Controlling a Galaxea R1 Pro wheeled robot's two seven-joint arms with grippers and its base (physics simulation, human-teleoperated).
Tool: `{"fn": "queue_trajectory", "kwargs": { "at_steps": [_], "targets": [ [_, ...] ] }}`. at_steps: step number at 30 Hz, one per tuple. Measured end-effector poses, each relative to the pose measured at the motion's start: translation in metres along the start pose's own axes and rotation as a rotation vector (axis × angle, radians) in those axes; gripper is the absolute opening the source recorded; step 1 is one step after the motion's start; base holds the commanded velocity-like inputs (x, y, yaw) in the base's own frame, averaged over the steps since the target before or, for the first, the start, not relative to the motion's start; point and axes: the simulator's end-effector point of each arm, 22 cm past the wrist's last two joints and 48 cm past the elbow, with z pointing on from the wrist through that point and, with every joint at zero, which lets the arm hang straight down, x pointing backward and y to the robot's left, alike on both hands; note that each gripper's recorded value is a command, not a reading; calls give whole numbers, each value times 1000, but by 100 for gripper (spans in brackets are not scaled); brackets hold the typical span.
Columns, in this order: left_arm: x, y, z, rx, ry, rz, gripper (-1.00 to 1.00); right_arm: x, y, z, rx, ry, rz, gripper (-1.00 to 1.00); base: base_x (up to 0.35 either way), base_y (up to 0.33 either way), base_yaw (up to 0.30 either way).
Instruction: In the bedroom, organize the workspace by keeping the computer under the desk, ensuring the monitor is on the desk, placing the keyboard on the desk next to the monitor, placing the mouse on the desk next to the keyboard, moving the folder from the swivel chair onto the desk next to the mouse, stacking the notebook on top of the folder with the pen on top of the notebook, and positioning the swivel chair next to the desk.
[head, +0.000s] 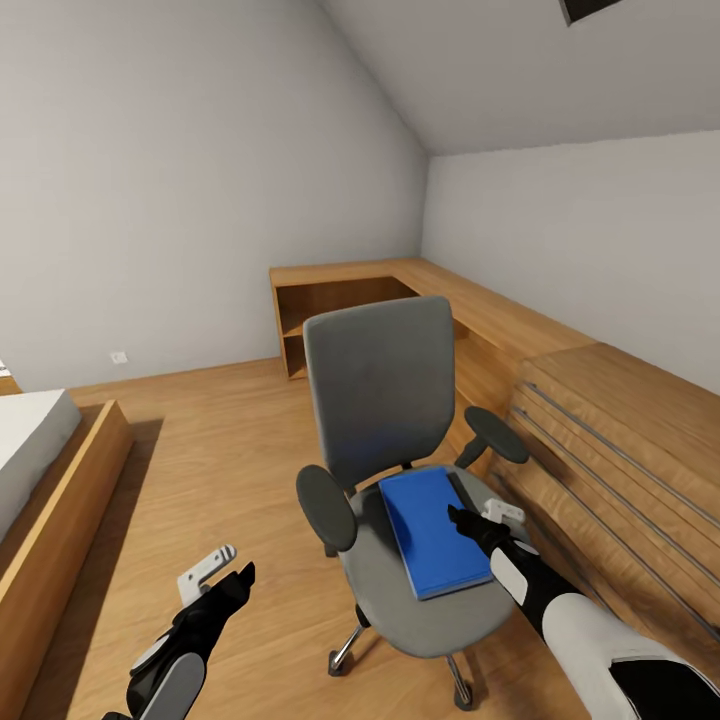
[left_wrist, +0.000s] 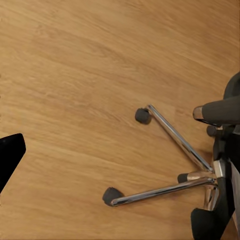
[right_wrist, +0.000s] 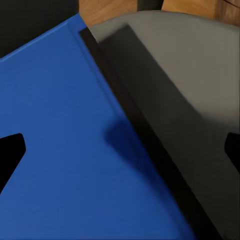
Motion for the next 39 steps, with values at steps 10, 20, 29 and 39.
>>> {"fn": "queue_trajectory", "kwargs": {
  "at_steps": [10, 20, 29, 39],
  "targets": [
    [1, 1, 1, -2, 0, 0, 100, -2, 0, 0, -1, -9, -9, 100, 101, 0, 0],
    [1, 1, 1, -3, 0, 0, 100, 0, 2, 0, -2, -6, -14, 100, 83, 0, 0],
    [-1, 3, 1, -9, -6, -1, 100, 2, 3, 0, -4, 0, -20, 100, 4, 0, 0],
    [9, 9, 10, -10, -8, -1, 100, 17, -1, 8, -4, 9, -22, 100, 0, 0, 0]
  ]
}}
